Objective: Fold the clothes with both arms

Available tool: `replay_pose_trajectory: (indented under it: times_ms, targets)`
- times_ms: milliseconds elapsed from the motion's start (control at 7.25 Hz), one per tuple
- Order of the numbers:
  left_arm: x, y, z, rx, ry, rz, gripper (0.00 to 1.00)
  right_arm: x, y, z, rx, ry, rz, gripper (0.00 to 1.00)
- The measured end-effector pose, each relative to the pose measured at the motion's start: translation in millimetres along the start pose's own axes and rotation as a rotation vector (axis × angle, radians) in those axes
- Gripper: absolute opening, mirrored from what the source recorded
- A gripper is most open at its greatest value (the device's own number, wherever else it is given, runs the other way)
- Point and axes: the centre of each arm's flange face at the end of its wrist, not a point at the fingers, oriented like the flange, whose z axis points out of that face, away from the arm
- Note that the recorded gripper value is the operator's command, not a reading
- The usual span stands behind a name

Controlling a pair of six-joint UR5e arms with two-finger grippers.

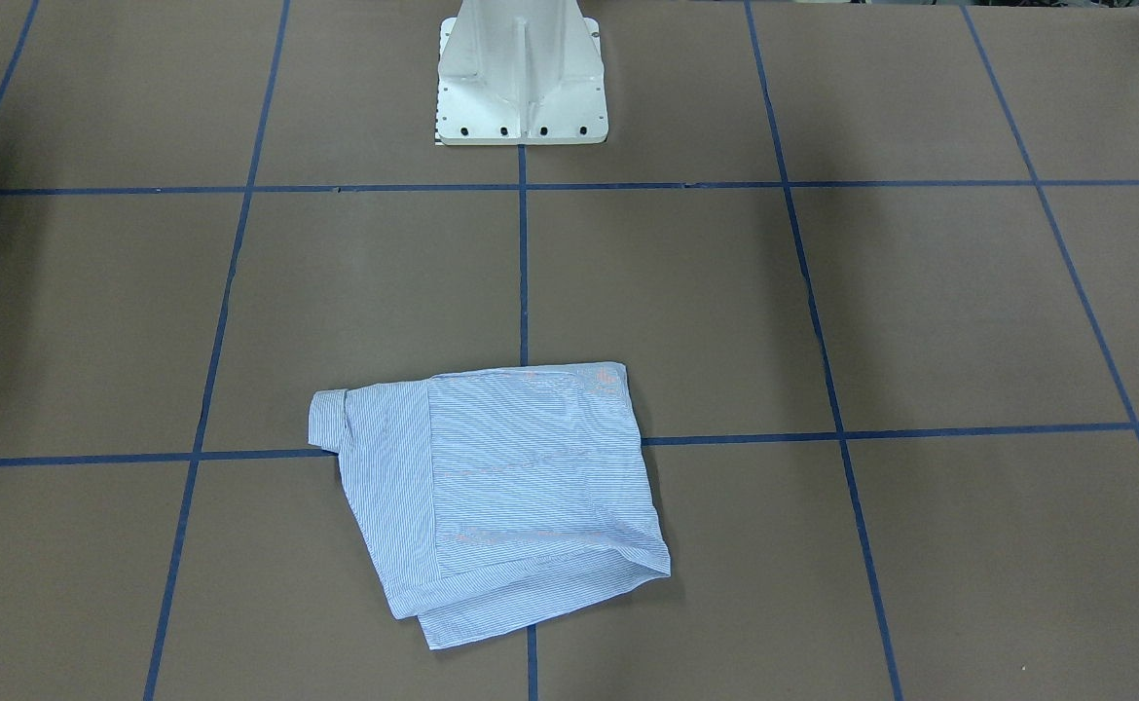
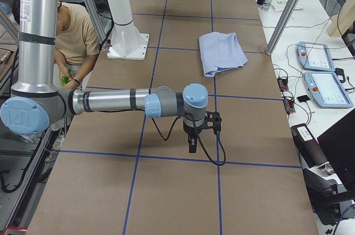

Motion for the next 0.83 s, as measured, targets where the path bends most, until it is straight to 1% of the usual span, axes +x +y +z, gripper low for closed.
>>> replay_pose_trajectory:
  times_ms: [828]
  targets:
    - [1.9,0.0,-1.7,0.003,0.0,0.001,0.99,-2.6,-0.2,-0.5,0.001,-0.01,-0.005,1.0]
